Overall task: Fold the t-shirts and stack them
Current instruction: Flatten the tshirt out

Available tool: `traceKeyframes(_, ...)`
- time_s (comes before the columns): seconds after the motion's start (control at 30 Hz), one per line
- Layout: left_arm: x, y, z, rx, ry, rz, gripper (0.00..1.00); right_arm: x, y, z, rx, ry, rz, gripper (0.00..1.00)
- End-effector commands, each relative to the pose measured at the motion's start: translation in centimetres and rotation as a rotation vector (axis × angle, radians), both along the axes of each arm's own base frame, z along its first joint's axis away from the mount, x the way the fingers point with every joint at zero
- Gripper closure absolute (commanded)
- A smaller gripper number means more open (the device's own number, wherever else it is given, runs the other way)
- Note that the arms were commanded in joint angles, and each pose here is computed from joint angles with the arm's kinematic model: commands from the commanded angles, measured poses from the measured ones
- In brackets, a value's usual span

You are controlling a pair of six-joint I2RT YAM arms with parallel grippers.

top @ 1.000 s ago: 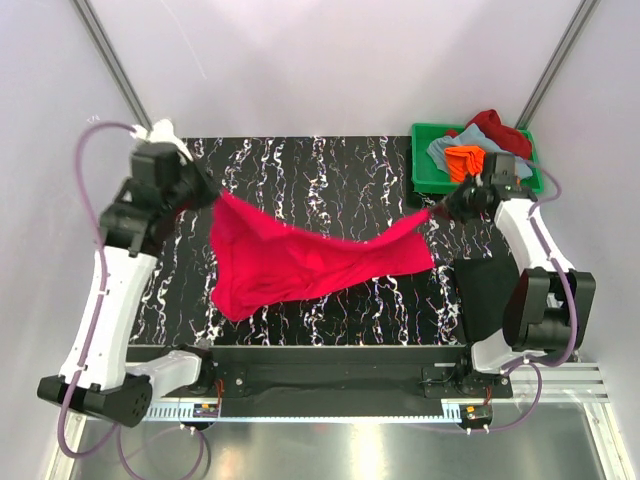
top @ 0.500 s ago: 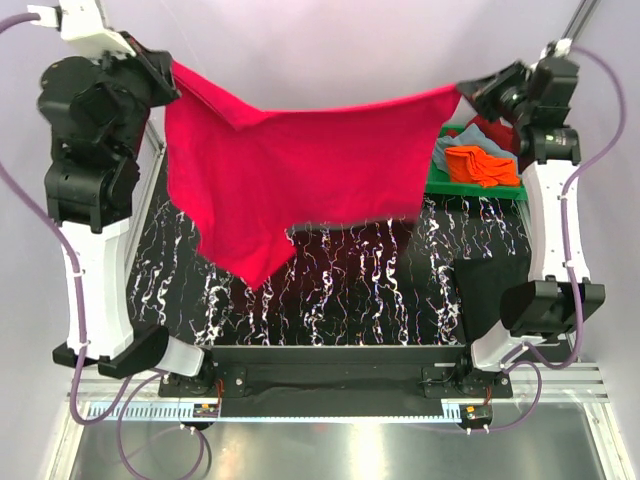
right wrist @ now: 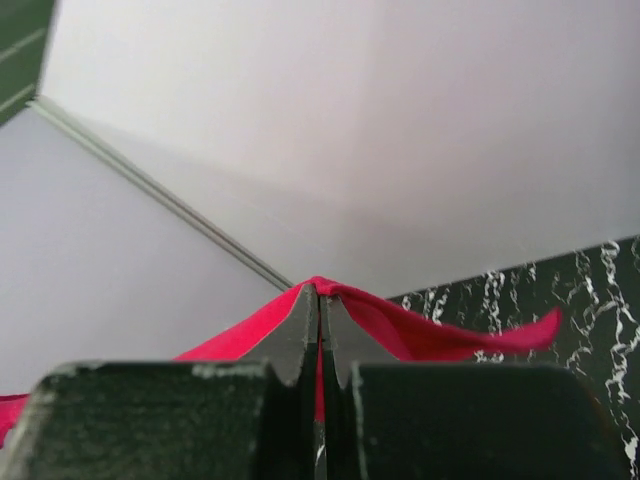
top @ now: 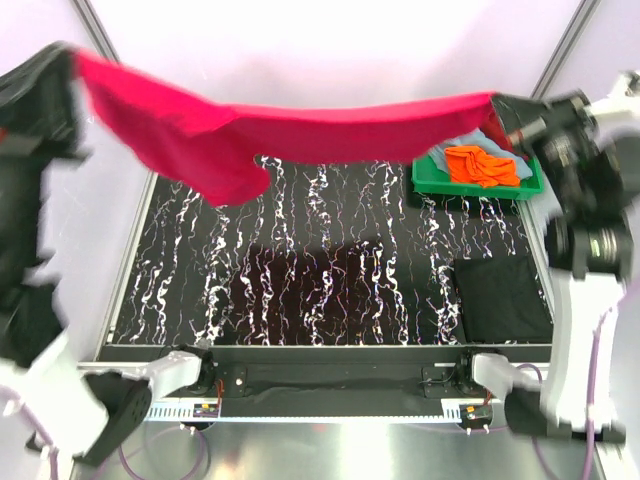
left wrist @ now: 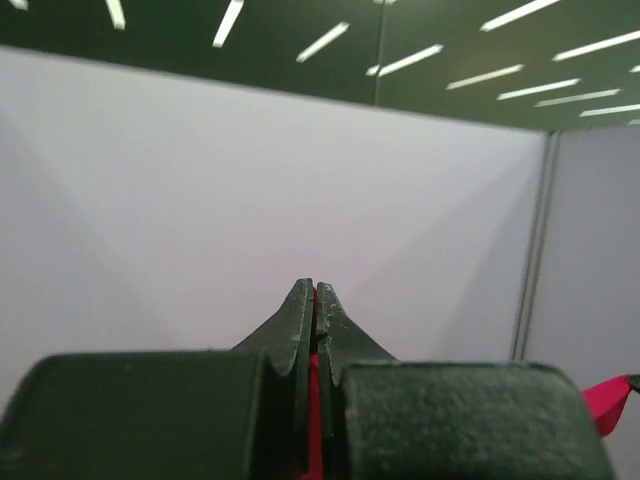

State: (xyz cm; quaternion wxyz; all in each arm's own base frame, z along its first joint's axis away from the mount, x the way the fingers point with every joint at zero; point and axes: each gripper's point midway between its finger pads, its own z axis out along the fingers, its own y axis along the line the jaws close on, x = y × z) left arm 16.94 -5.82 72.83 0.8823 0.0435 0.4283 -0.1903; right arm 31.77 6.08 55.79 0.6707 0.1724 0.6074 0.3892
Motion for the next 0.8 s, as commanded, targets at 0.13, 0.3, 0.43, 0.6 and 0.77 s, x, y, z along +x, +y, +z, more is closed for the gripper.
traceKeyframes(0.13, -10.9, 1.1, 4.3, -0.031, -0.269, -0.096, 1.00, -8.3, 0.2, 3.7, -0.012, -0.215, -0.026, 1.00)
traceKeyframes(0.3, -6.8, 2.2, 2.4, -0.052, -0.173, 0.021, 1.00, -6.5, 0.7, 2.7, 0.028, -0.165, 0.019, 1.00)
traceKeyframes(0.43, -0.3, 3.7, -2.2, -0.035, -0.020, 0.211, 1.00, -1.7, 0.9, -0.8, 0.053, -0.041, 0.057, 1.00)
traceKeyframes(0.6, 10.1, 5.5, -13.2, 0.067, 0.232, 0.495, 1.00, 6.1, 1.3, -8.1, 0.079, 0.157, 0.105, 1.00)
traceKeyframes(0.77, 19.8, 7.5, -25.8, 0.208, 0.478, 0.629, 1.00, 13.5, 4.9, -15.1, 0.018, 0.271, 0.183, 1.00)
